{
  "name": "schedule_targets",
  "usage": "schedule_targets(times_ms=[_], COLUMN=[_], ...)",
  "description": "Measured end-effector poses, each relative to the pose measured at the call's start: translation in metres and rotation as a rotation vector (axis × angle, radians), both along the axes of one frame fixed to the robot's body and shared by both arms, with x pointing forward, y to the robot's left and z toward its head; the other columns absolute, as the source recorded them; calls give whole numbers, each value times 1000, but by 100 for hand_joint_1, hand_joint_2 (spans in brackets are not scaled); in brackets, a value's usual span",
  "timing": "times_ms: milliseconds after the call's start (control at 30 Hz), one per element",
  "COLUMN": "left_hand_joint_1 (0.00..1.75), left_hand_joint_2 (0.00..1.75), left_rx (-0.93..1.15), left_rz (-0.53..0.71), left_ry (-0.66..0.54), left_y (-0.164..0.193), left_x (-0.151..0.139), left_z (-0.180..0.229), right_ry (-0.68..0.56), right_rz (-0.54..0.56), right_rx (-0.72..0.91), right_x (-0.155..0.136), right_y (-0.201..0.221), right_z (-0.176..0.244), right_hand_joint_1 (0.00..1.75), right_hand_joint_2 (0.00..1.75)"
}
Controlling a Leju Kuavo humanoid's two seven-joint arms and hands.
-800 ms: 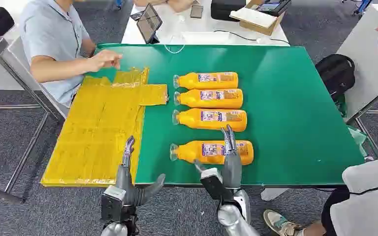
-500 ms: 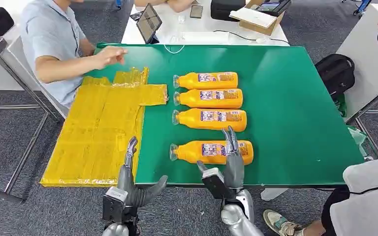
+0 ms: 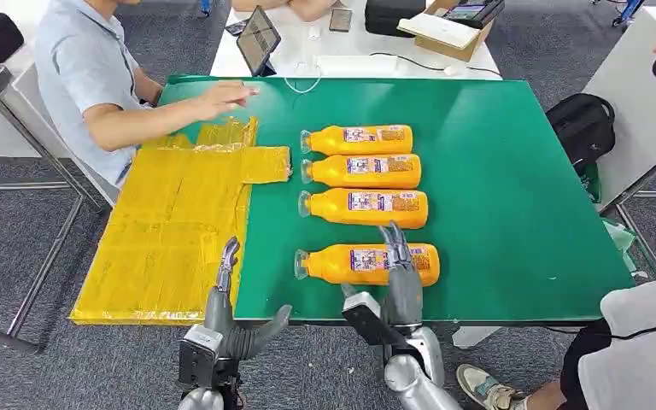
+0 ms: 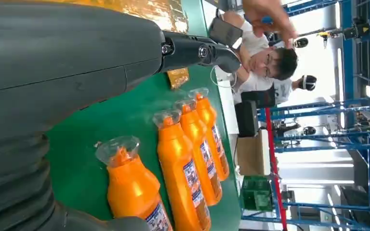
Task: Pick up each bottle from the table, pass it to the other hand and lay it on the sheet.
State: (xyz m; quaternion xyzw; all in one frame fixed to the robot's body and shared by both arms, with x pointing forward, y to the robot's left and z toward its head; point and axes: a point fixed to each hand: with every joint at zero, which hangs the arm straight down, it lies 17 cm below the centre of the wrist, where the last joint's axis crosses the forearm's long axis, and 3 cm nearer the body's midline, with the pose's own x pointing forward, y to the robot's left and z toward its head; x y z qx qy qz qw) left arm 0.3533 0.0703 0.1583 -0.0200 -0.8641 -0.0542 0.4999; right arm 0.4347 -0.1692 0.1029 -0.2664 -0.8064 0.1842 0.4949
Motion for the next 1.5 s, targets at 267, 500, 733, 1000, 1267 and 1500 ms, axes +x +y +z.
schedule_targets(times_ms=[267, 500, 733, 1000, 1267, 1500], left_hand_joint_1=[0, 0, 0, 0, 0, 0], left_hand_joint_2=[175, 175, 175, 175, 175, 175], left_rx=[5, 28, 27, 42, 55, 67], left_rz=[-7, 16, 17, 27, 48, 43], left_ry=[-9, -23, -26, -39, -38, -36], left_y=[-1, -2, 0, 2, 8, 7], left_x=[0, 0, 2, 1, 0, 0], left_z=[2, 8, 9, 14, 16, 19], right_ry=[40, 134, 140, 224, 240, 373], right_rz=[26, -103, -103, -132, -113, -119], right_rx=[-307, -728, -787, -914, -965, -1010], right_x=[13, 49, 56, 71, 74, 78], right_y=[4, -22, -25, -33, -27, -39], right_z=[-21, -46, -49, -58, -61, -79], right_hand_joint_1=[0, 0, 0, 0, 0, 0], right_hand_joint_2=[175, 175, 175, 175, 175, 175])
